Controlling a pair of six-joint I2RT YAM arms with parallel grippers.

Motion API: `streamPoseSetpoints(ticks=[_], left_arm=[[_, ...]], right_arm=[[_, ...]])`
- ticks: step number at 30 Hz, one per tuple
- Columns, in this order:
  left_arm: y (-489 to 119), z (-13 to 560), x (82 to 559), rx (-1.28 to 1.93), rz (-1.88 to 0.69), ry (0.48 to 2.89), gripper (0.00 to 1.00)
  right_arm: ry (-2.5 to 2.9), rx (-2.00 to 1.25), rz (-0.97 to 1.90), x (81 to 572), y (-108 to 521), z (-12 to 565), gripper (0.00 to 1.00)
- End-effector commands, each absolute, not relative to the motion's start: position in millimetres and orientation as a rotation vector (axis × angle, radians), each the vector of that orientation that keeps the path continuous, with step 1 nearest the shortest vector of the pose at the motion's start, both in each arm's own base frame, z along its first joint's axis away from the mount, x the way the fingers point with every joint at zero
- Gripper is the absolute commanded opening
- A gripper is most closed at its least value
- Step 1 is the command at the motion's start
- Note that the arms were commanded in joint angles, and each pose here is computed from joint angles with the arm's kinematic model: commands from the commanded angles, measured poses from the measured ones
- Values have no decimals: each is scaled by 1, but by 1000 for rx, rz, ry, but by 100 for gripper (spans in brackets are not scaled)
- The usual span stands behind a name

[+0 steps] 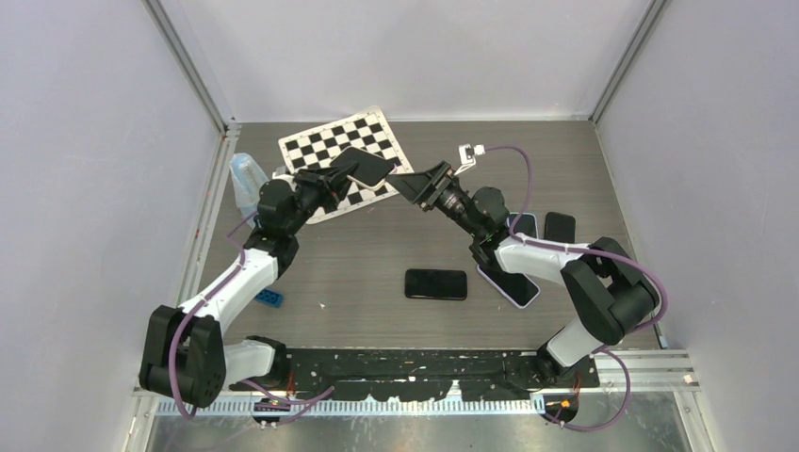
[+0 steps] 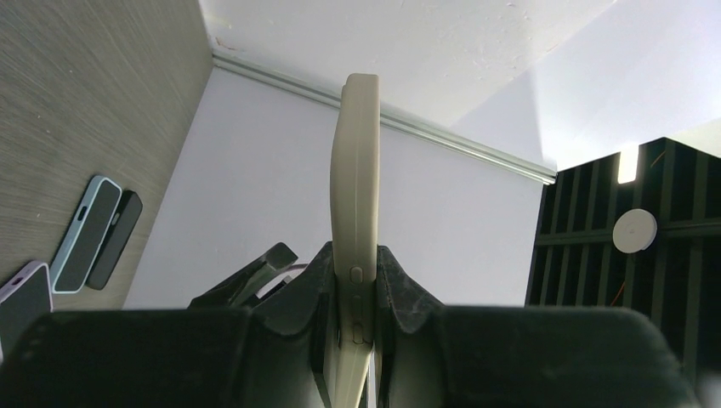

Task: Take the phone out of the phone case
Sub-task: Remove the phone case from the phone.

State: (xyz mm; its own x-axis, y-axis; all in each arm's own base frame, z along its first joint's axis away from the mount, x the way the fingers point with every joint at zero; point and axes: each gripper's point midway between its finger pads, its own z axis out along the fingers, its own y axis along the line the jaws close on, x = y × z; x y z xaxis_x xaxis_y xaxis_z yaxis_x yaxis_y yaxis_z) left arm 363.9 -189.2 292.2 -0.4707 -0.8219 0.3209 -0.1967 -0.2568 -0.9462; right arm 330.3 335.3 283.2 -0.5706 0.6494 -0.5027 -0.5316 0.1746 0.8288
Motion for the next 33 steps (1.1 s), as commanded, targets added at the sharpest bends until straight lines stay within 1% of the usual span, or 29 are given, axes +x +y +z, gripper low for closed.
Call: streamPoseSetpoints(ticks=[1, 9, 11, 13, 15, 16, 17, 18, 19, 21, 23, 28, 30, 33], left_arm=[[-189, 373, 342, -1027, -1993, 1331, 0], [-193, 371, 339, -1014, -1999, 1348, 0], [-195, 373, 337, -986, -2000, 1356, 0], [-199, 377, 334, -937, -2006, 1371, 0], [-203, 381, 332, -880, -2022, 1376, 0], [-206, 385, 330, -843, -2039, 1375, 0], [-209, 390, 327, -795, -2058, 1374, 0], [-214, 395, 324, -744, -2080, 1377, 0], [-217, 400, 321, -694, -2099, 1370, 0], [-225, 412, 315, -581, -2139, 1352, 0], [-231, 418, 310, -499, -2158, 1342, 0], [-246, 419, 301, -379, -2130, 1383, 0], [-251, 418, 298, -346, -2106, 1408, 0], [-262, 409, 297, -314, -2044, 1497, 0]], right_arm=[[1586, 89, 1565, 327, 340, 259, 81], [1612, 116, 1566, 333, 341, 258, 81], [1625, 156, 1575, 337, 340, 258, 81], [1661, 221, 1580, 344, 338, 255, 78], [1702, 286, 1590, 351, 337, 252, 66], [1733, 330, 1597, 354, 336, 248, 62], [1748, 348, 1605, 356, 337, 247, 56], [1794, 401, 1604, 358, 336, 239, 53], [1810, 434, 1616, 361, 337, 238, 48], [1888, 497, 1612, 364, 340, 227, 42], [1935, 547, 1632, 365, 344, 220, 39], [1929, 522, 1718, 366, 355, 228, 39], [1915, 493, 1738, 366, 358, 235, 44], [1874, 425, 1790, 363, 364, 251, 48]])
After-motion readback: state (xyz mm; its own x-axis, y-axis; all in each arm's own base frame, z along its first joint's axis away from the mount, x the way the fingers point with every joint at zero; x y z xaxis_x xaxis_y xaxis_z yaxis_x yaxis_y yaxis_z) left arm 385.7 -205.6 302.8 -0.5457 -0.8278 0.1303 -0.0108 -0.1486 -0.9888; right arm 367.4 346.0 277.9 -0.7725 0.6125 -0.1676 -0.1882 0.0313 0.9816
